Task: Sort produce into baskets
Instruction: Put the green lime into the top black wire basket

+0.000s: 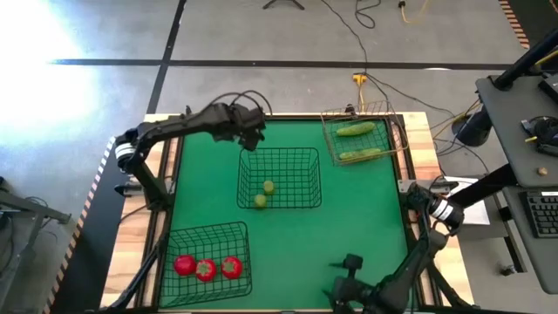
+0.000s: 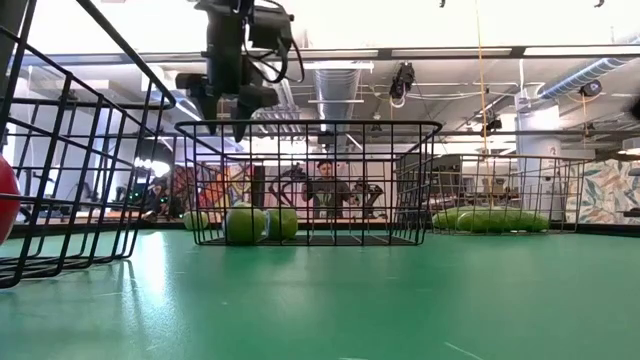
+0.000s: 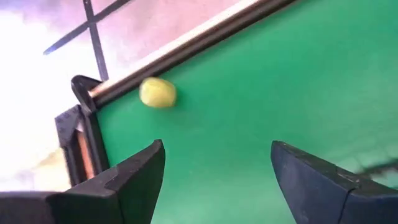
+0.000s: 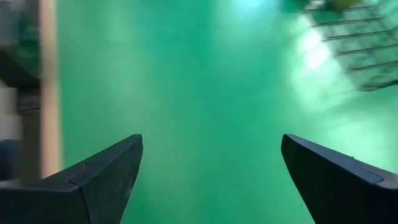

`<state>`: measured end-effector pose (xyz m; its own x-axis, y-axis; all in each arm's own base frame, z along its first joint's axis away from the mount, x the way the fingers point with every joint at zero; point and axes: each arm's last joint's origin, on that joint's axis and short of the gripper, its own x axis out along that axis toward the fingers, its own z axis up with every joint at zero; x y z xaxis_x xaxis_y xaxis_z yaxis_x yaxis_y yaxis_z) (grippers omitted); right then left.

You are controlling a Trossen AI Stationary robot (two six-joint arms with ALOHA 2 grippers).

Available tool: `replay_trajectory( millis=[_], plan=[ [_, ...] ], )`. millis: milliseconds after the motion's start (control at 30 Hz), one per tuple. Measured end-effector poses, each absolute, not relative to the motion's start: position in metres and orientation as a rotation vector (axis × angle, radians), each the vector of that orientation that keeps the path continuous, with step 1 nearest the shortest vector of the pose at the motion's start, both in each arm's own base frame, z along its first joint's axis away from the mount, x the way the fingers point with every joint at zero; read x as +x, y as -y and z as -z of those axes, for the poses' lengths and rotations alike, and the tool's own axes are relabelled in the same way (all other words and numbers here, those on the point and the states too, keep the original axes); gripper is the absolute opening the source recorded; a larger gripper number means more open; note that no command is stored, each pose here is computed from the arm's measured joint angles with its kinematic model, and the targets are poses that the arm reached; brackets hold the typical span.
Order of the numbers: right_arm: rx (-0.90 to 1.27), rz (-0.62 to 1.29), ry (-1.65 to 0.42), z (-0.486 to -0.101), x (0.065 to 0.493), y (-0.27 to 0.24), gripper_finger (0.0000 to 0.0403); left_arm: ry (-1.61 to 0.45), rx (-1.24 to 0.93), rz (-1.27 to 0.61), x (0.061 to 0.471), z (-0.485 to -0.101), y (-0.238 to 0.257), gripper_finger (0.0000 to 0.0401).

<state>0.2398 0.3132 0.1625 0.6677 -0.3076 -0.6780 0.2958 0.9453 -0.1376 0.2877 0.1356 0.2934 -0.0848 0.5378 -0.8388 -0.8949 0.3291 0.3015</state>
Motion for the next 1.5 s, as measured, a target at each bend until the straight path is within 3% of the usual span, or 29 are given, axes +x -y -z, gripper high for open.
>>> replay_trajectory(
  millis=[433, 667, 867, 1200, 1500],
  plan=[
    [-0.163, 0.435, -0.816, -0.188, 0.245, -0.276, 0.0376, -1.132, -0.460, -1.340, 0.267, -0.286, -0.197, 0.0265],
    [-0.206, 0.440, -0.864, -0.199, 0.249, -0.246, 0.0376, -1.232, -0.879, -1.250, 0.251, -0.250, -0.238, 0.0265],
    [-0.194, 0.452, -0.866, -0.208, 0.239, -0.221, 0.0376, -1.287, -1.002, -1.234, 0.236, -0.231, -0.263, 0.0265],
    [-0.155, 0.491, -0.855, -0.208, 0.223, -0.172, 0.0376, -1.221, -1.139, -1.244, 0.205, -0.232, -0.292, 0.0264],
    [-0.059, 0.394, -0.806, -0.203, 0.221, -0.145, 0.0376, -1.149, -1.190, -1.268, 0.187, -0.231, -0.308, 0.0263]
  ],
)
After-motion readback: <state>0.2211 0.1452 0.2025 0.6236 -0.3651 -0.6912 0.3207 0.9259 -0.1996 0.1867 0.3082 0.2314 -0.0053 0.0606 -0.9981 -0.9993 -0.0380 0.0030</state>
